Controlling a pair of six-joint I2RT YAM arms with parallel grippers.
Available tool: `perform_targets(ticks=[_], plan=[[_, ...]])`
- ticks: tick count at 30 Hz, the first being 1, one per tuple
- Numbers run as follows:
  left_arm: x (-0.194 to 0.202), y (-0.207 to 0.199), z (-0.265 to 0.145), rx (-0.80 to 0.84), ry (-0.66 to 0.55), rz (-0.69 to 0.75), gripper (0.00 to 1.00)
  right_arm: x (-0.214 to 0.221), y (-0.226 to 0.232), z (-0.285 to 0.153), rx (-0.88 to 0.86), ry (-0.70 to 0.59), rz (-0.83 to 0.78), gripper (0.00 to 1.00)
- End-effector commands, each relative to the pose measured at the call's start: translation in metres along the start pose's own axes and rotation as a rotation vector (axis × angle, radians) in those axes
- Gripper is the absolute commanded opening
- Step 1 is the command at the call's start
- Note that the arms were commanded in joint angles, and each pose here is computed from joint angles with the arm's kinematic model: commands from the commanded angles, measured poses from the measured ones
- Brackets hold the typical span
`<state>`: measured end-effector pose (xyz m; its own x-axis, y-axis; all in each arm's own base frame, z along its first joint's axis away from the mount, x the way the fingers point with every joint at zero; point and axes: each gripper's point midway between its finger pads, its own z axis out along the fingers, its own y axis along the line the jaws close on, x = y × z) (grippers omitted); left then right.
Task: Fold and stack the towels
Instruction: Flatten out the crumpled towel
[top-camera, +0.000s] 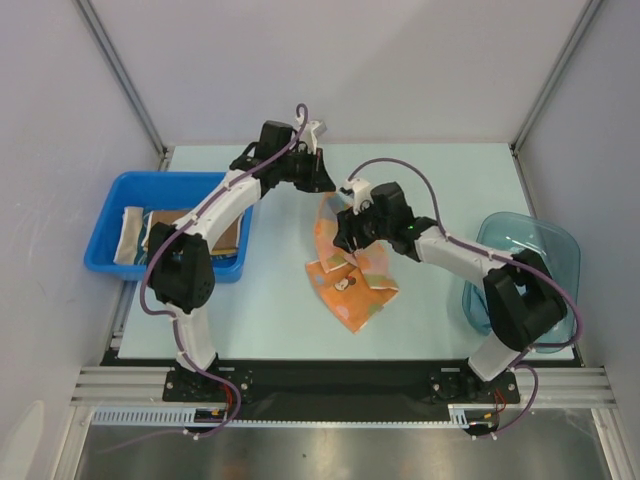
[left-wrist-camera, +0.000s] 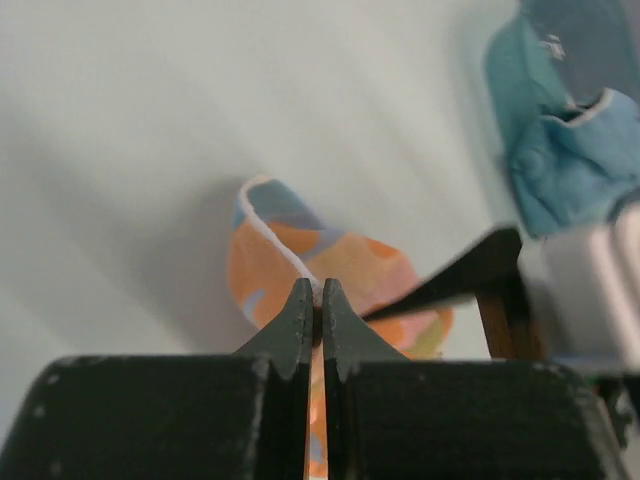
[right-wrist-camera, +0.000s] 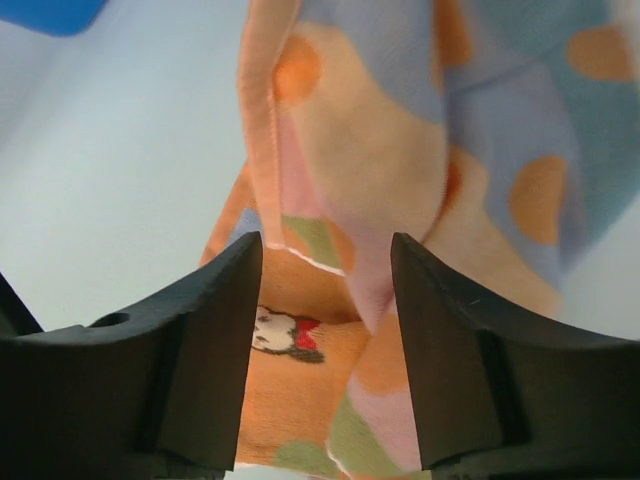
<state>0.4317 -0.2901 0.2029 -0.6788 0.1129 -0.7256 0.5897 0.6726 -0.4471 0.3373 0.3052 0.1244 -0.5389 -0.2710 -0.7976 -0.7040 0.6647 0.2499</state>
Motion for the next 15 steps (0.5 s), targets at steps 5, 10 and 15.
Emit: perform_targets(ticks=[5, 10, 15], plan=[[-0.004, -0.066, -0.023, 0.352, -0.022, 0.093, 0.0, -0.1, -0.026, -0.065, -0.093, -0.353, -0.201, 0.59], [0.0, -0.075, -0.026, 0.393, -0.006, 0.12, 0.0, -0.107, -0.022, -0.073, -0.245, -0.378, -0.281, 0.5], [-0.002, -0.081, -0.025, 0.417, 0.001, 0.128, 0.0, -0.099, -0.008, -0.069, -0.4, -0.39, -0.4, 0.56]])
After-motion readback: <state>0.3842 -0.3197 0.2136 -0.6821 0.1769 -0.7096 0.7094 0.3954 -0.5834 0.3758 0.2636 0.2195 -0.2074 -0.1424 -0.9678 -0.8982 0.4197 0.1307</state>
